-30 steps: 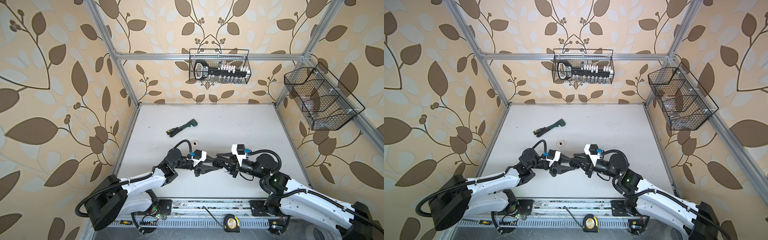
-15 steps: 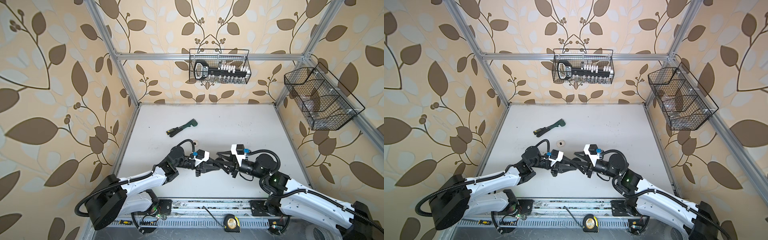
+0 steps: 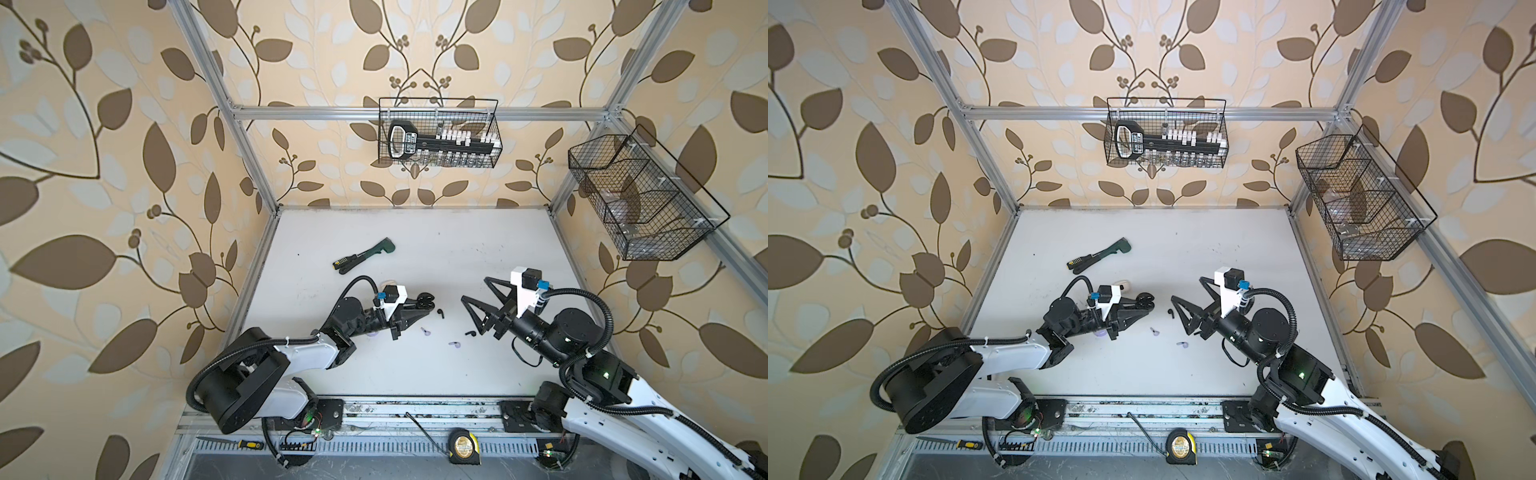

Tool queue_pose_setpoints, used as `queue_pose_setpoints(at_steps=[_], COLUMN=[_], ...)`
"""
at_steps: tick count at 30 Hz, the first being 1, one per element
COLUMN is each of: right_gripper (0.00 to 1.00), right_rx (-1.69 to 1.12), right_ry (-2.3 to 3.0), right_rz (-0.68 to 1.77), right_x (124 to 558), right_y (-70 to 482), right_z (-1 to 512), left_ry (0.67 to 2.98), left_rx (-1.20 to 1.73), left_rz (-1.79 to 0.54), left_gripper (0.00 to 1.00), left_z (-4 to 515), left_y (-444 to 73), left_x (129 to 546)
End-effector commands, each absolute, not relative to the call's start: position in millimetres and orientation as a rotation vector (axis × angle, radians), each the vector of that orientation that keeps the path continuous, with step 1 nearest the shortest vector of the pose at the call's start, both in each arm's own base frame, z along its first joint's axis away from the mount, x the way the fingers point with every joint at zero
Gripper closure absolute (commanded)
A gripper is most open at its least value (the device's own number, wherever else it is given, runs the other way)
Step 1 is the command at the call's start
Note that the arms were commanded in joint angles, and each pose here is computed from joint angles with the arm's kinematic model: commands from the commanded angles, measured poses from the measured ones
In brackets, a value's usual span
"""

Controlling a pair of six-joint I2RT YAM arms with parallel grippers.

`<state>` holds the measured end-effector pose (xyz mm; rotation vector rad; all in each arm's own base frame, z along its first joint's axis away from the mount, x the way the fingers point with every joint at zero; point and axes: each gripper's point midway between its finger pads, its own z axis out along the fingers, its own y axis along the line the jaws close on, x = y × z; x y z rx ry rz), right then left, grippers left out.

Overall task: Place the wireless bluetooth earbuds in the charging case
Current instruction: 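Move the right gripper away from the case over the loose earbuds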

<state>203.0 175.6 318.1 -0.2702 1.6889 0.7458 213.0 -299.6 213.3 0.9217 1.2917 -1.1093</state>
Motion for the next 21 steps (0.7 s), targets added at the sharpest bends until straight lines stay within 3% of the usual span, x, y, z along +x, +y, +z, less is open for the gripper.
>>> queue_pose_setpoints(at_steps=[1, 9, 16, 18, 21], right_gripper=[0.04, 0.0, 0.11, 0.2, 0.22], right_rx=[-0.104, 0.124, 0.098, 0.098, 0.141], right_ry=[1.963, 2.261, 2.561, 2.597, 2.615], right_rz=[0.538, 0.313, 0.326, 0.377, 0.453], right_x=[211, 216, 206, 202, 198], right_y=[141, 113, 140, 149, 156], right_z=[254, 170, 94, 78, 60], left_ry=[1.139, 1.162, 1.173, 1.169, 1.158], left_rx=[0.869, 0.819, 0.791, 0.795, 0.794], left_rz=[-1.135, -1.102, -1.074, -1.074, -1.072], left_gripper=[1.0, 1.0, 1.0, 1.0, 1.0], left_z=[251, 250, 250, 250, 253], left_y=[-296, -292, -289, -288, -288], left_x=[210, 219, 223, 222, 221])
